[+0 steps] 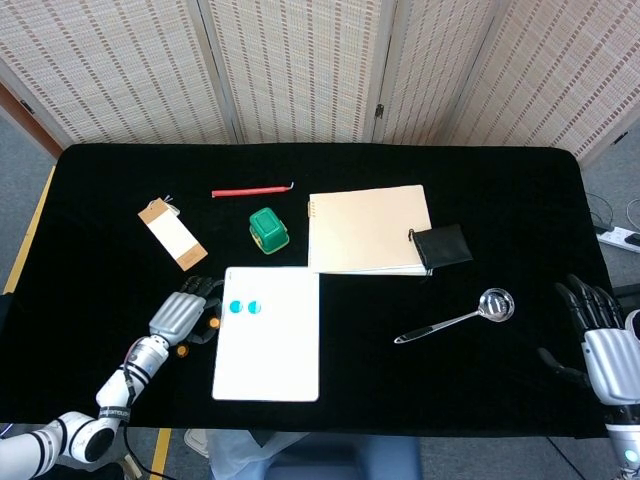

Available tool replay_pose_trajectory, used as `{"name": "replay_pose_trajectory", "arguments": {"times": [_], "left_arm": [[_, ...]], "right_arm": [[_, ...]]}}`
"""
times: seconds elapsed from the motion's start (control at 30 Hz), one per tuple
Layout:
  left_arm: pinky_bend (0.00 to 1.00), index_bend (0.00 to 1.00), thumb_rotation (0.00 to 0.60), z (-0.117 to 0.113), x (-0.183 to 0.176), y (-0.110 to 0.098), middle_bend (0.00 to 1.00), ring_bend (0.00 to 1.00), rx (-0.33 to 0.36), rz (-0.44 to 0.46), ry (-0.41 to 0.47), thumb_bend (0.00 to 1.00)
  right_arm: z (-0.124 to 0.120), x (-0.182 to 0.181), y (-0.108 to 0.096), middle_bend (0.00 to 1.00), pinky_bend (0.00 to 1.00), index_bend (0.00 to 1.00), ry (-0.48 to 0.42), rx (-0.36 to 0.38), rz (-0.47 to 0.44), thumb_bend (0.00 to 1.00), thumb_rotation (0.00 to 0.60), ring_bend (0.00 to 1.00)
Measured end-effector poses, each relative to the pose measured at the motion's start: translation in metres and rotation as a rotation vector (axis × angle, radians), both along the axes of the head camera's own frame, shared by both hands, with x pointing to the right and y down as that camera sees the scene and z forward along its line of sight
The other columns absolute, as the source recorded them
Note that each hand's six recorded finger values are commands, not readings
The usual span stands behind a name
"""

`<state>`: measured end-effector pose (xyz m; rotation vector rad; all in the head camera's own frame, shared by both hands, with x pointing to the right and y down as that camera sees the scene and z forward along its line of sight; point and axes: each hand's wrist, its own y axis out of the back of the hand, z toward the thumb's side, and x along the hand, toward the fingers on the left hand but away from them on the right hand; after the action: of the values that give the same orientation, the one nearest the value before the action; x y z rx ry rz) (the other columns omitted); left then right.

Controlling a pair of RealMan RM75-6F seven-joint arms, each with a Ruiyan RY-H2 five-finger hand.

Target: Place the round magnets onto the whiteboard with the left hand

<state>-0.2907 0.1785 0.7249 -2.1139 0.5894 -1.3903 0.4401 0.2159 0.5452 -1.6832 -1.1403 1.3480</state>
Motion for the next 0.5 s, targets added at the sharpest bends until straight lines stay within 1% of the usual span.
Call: {"name": "replay_pose_trajectory", "arguments": {"times": [0.23, 0.5], "left_arm": [[0.0, 0.51, 0.6, 0.002, 0.018, 0.009, 0.12, 0.0, -0.019, 0.034, 0.011, 0.4], [0.0, 0.49, 0.6, 0.003, 0.021, 0.011, 0.12, 0.0, -0.02, 0.04, 0.008, 0.4]], "right_arm": [[0.0, 0.001, 0.0, 0.0, 0.0, 0.0, 0.0, 0.0, 0.002, 0.27, 0.6, 0.0], [0.0, 0.002, -0.001, 0.0, 0.0, 0.0, 0.001, 0.001, 0.002, 0.27, 0.6, 0.0]]}}
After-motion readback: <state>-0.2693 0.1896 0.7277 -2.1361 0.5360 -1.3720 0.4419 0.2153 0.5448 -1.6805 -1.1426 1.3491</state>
